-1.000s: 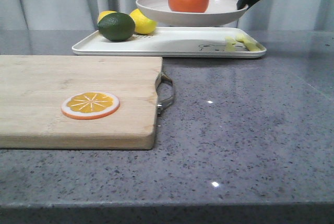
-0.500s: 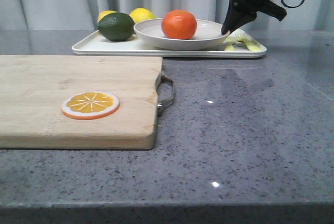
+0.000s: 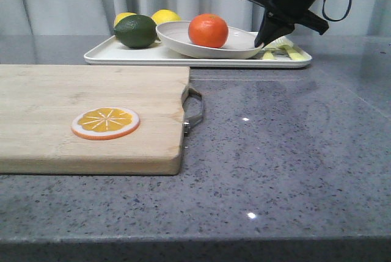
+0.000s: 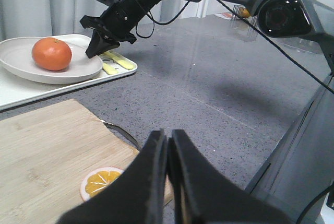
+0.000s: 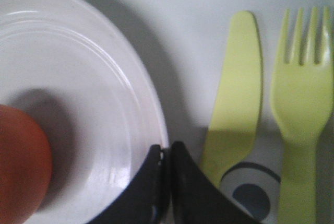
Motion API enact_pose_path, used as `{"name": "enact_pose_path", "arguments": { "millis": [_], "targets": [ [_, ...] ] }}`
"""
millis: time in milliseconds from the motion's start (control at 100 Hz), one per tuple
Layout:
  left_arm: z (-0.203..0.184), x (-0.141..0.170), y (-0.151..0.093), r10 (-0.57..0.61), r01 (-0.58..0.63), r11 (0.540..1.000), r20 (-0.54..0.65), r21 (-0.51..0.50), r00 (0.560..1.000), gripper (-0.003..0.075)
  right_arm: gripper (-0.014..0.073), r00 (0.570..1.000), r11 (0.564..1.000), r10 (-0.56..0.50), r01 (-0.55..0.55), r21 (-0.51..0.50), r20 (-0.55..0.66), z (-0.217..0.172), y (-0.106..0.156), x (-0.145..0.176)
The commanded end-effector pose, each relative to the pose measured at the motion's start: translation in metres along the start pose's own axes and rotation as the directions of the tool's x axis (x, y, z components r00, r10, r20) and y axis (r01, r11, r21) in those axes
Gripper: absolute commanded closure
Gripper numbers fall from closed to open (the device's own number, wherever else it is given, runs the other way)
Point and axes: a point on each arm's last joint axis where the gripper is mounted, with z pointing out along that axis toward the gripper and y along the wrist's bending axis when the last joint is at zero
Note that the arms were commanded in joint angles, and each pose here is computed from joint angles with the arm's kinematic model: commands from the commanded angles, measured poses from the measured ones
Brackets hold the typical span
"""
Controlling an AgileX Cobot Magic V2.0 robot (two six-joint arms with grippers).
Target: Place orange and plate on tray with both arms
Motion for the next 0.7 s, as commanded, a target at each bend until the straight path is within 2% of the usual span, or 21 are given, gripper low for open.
{"name": "enact_pose_path", "arguments": {
  "millis": [0, 70, 140, 460, 550, 690],
  "targets": [
    [-0.002, -0.016, -0.001, -0.014, 0.014, 1.000, 0.100, -0.003, 0.995, 0.0741, 0.0486, 0.992, 0.998, -0.018, 0.024, -0.051, 0.126, -0.039, 0.021, -0.019],
    [-0.002, -0.016, -0.001, -0.014, 0.014, 1.000, 0.100, -0.003, 0.995, 0.0740, 0.0394, 0.992, 0.998, -0.015, 0.023, -0.055, 0.127, -0.039, 0.022, -0.020],
    [-0.002, -0.016, -0.001, -0.014, 0.014, 1.000, 0.100, -0.003, 0.995, 0.0740, 0.0349, 0.991, 0.998, -0.021, 0.029, -0.059, 0.131, -0.043, 0.024, -0.021],
    [-0.002, -0.016, -0.001, -0.014, 0.014, 1.000, 0.100, -0.003, 0.995, 0.0740, 0.0347, 0.982, 0.994, -0.059, 0.075, -0.084, 0.179, -0.085, 0.044, -0.031],
    [-0.002, -0.016, -0.001, -0.014, 0.014, 1.000, 0.100, -0.003, 0.995, 0.0740, 0.0372, 0.987, 0.992, -0.089, 0.100, -0.076, 0.134, -0.094, 0.047, -0.027],
    [-0.002, -0.016, -0.001, -0.014, 0.014, 1.000, 0.100, -0.003, 0.995, 0.0740, 0.0526, 0.987, 0.988, -0.140, 0.144, -0.051, 0.078, -0.110, 0.051, -0.021]
  ]
}}
